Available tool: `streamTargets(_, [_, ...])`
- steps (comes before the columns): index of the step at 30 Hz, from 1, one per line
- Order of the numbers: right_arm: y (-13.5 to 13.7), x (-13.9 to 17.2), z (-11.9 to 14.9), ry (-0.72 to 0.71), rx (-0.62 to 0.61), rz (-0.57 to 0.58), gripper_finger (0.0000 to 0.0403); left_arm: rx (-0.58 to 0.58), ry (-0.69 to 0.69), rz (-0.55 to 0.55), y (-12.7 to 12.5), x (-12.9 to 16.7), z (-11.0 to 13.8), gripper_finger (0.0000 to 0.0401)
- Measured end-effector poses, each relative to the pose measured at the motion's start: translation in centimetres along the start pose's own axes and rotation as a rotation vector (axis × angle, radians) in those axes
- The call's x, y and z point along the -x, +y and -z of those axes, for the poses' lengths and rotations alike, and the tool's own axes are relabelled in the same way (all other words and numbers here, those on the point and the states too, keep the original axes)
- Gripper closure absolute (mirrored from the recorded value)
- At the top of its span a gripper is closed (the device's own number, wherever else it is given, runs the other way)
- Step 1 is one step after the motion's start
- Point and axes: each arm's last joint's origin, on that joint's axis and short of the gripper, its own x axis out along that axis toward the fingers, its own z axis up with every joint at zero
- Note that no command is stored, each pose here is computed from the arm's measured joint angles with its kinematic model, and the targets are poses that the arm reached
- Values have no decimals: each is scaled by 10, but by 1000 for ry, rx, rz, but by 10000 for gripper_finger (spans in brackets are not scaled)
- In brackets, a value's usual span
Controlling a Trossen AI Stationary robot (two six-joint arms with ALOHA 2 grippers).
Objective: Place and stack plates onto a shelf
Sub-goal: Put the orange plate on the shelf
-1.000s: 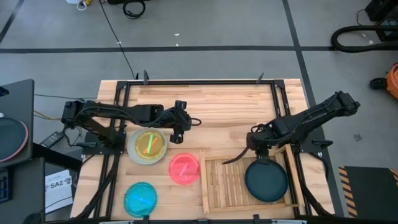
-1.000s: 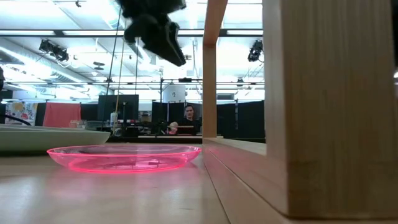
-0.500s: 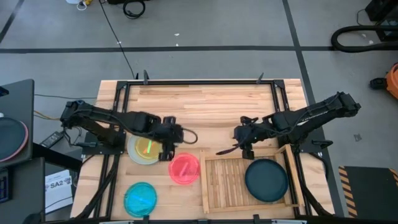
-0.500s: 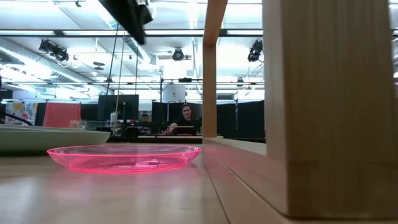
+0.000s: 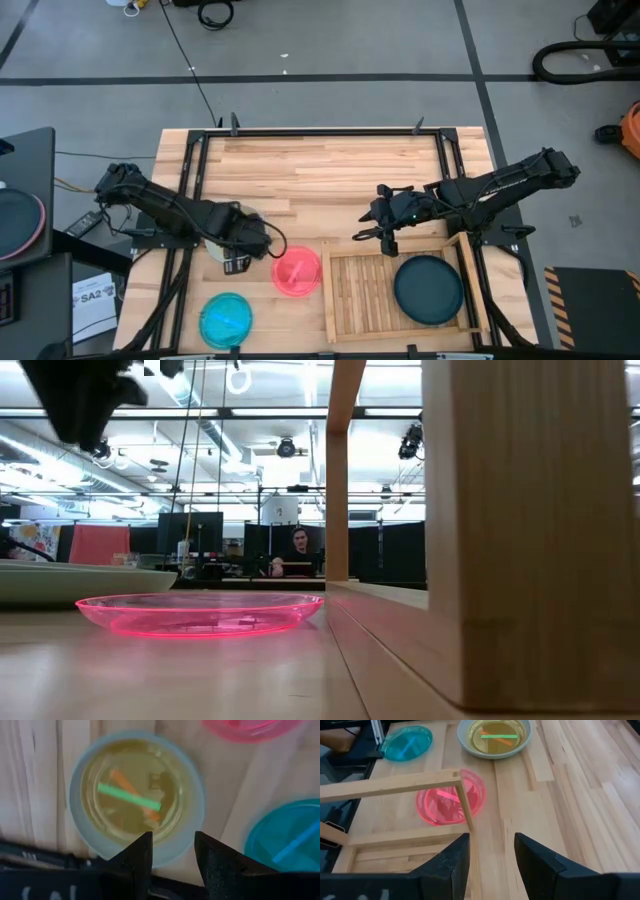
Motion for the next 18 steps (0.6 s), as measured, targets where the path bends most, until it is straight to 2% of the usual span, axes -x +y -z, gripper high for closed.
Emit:
streamTargets(6, [0,0,0,-2,5,-1,243,50,135,-47,6,-36,11,248])
streamTargets(13, [0,0,0,-3,33,0,243,152,294,-128,36,-80,22,248])
streamTargets(18, [0,0,0,-3,33,0,243,276,352,-145,58,-103,26,248])
